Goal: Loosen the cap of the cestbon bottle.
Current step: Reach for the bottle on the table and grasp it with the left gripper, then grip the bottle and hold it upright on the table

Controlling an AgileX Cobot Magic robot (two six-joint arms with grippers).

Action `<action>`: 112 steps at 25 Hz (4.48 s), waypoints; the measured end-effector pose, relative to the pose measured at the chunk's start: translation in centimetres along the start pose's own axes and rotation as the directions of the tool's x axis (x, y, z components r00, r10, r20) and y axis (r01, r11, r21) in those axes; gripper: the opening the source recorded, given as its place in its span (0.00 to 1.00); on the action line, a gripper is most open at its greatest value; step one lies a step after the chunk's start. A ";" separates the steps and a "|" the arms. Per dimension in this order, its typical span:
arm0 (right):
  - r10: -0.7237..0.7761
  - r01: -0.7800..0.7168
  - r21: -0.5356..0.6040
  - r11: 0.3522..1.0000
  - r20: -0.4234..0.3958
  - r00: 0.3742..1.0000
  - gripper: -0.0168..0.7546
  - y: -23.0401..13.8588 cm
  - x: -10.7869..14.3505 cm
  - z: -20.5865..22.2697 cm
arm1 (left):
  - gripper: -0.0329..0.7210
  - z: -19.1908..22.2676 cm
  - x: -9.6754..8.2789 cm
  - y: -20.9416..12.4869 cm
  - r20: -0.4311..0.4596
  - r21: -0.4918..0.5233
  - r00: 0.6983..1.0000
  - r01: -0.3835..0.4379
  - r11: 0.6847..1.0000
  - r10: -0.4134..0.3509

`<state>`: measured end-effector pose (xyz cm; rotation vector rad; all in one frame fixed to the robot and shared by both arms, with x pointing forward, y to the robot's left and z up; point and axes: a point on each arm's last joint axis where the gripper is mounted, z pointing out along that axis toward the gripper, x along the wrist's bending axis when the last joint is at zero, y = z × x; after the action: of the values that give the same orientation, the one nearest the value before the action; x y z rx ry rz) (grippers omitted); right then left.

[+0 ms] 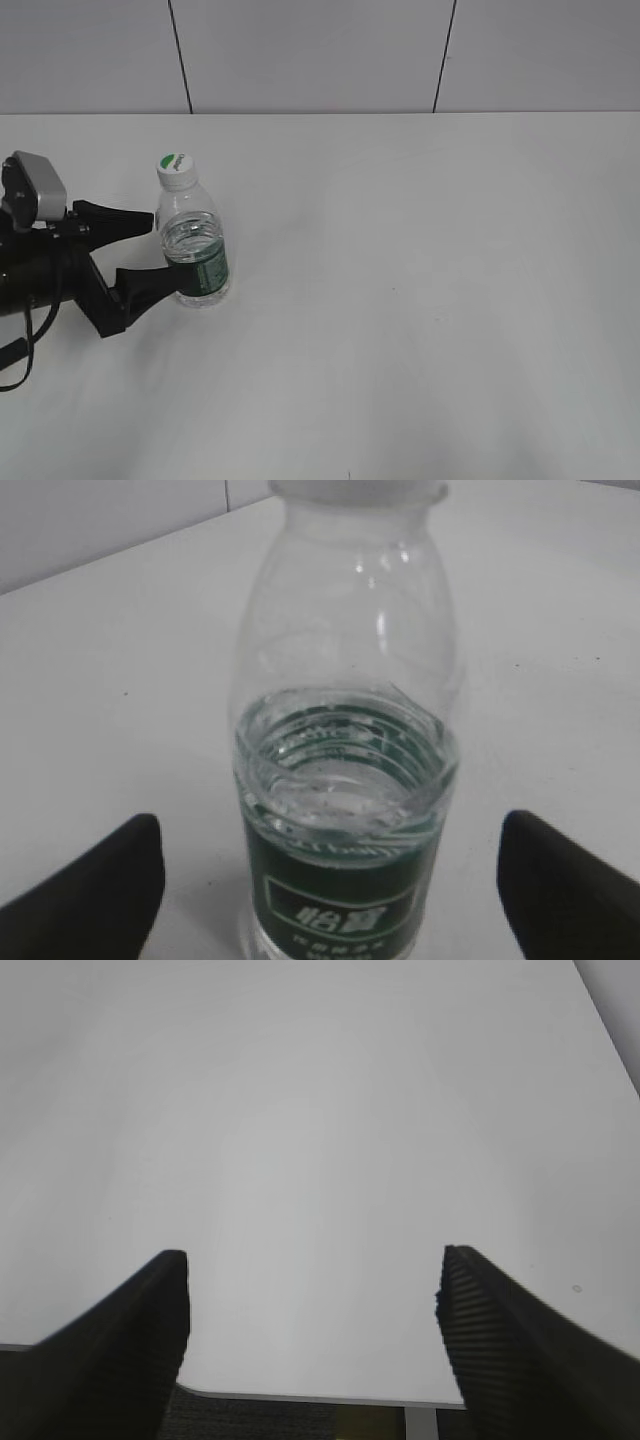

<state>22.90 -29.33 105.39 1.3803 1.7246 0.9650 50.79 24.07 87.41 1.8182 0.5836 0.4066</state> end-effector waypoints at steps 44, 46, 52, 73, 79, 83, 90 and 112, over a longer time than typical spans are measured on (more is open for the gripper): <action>0.000 0.000 -0.006 1.000 0.001 1.000 0.78 0.9 -0.1 -0.4 | 0.58 4.3 -1.8 -0.4 0.220 0.002 0.973 -0.078 0.997 0.075; 0.002 -0.002 0.018 1.000 -0.002 1.000 0.78 1.7 -0.2 -0.1 | 0.58 4.3 -1.8 -0.4 0.215 0.006 0.975 -0.058 0.998 0.056; 0.010 -0.009 0.086 0.996 -0.008 1.000 0.78 4.6 -0.7 1.4 | 0.58 5.0 -1.4 0.2 0.232 0.014 0.971 -0.062 0.998 0.057; 0.080 0.007 0.508 0.862 -0.150 0.985 0.62 14.9 -1.6 10.9 | 0.58 10.8 -4.9 3.3 0.303 0.005 0.948 -0.108 0.994 0.101; 0.105 0.004 0.535 0.845 -0.172 0.979 0.57 17.4 -1.9 13.8 | 0.58 13.5 -5.6 3.4 0.362 -0.007 0.932 0.006 1.000 -0.003; 0.130 -0.005 0.544 0.839 -0.191 0.973 0.55 18.6 -1.9 15.5 | 0.58 14.6 -5.5 3.9 0.374 -0.027 0.927 0.018 0.999 -0.007; 0.050 0.146 0.575 0.805 -0.311 0.949 0.55 19.4 1.5 18.7 | 0.58 15.8 -7.7 4.1 0.420 -0.001 0.907 -0.026 1.000 0.024; 0.038 0.330 0.673 0.662 -0.470 0.882 0.54 18.6 14.9 26.6 | 0.58 16.3 -8.5 3.7 0.416 0.032 0.903 -0.130 0.991 0.105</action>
<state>52.02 -8.84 108.26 1.5136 2.7593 0.4886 53.36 5.55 85.96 1.9283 0.1913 0.0736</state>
